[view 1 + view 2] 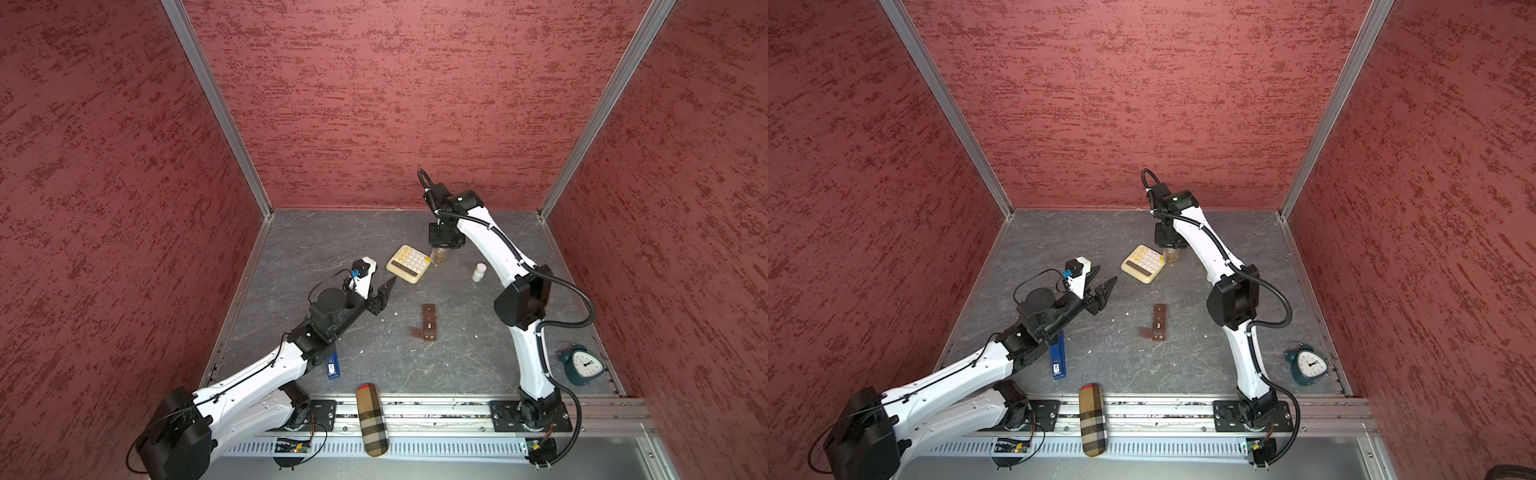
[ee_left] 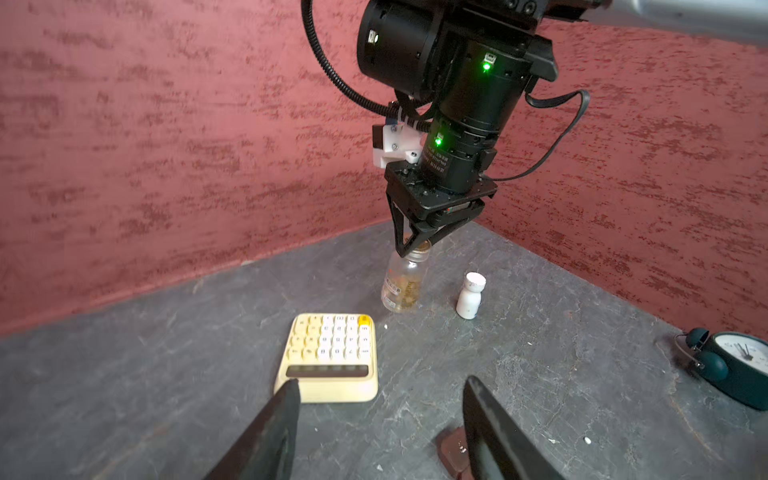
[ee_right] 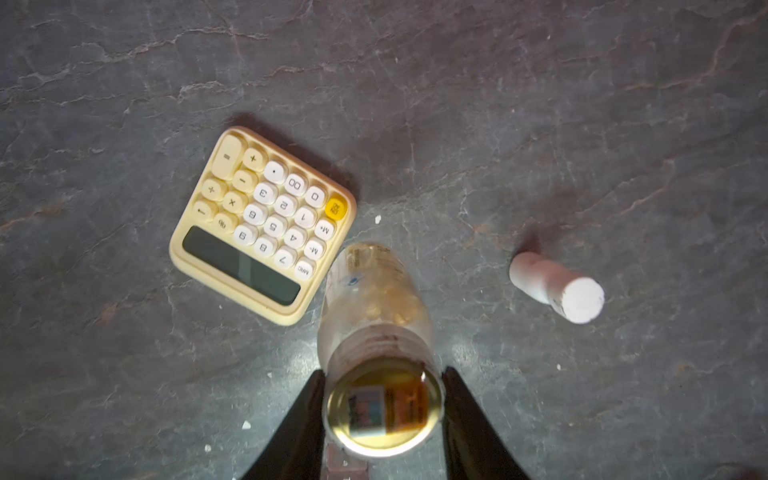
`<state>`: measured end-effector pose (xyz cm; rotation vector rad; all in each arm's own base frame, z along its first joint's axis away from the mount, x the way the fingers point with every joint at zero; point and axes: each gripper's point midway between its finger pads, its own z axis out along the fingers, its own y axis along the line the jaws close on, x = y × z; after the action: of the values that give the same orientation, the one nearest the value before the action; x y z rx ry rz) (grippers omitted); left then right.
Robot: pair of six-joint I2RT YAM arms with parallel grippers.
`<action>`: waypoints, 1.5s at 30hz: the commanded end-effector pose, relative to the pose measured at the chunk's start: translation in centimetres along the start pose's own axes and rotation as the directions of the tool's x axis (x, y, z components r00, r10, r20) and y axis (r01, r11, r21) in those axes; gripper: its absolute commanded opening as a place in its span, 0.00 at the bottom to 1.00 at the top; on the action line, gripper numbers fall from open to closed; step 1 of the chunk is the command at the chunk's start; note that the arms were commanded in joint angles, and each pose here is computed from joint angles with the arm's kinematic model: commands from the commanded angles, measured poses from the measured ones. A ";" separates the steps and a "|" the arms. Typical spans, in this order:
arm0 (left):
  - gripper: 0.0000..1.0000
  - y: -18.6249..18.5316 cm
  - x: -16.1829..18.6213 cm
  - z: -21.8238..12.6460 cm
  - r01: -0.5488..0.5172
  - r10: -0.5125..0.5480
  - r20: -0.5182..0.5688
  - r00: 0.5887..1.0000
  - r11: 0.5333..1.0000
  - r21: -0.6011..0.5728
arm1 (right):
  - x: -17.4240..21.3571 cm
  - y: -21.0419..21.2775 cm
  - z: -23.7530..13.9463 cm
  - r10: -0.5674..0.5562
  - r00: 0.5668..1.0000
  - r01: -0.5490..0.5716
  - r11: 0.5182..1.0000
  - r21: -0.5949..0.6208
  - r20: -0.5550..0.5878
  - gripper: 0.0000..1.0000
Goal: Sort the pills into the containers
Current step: 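Set the bottle upright with right gripper while left arm swings to organizer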
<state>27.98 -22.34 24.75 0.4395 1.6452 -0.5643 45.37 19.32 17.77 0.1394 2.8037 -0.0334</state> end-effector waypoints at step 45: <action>0.62 1.7 5.3 0.2 0.094 -0.115 -0.207 0.971 0.989 -0.111 | -2.8 -2.1 7.0 0.047 0.998 -0.046 0.999 0.024 -0.049 0.64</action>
<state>28.13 -21.45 18.72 0.3607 1.9117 -0.5357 49.62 16.78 9.75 0.2092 2.8992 -0.0844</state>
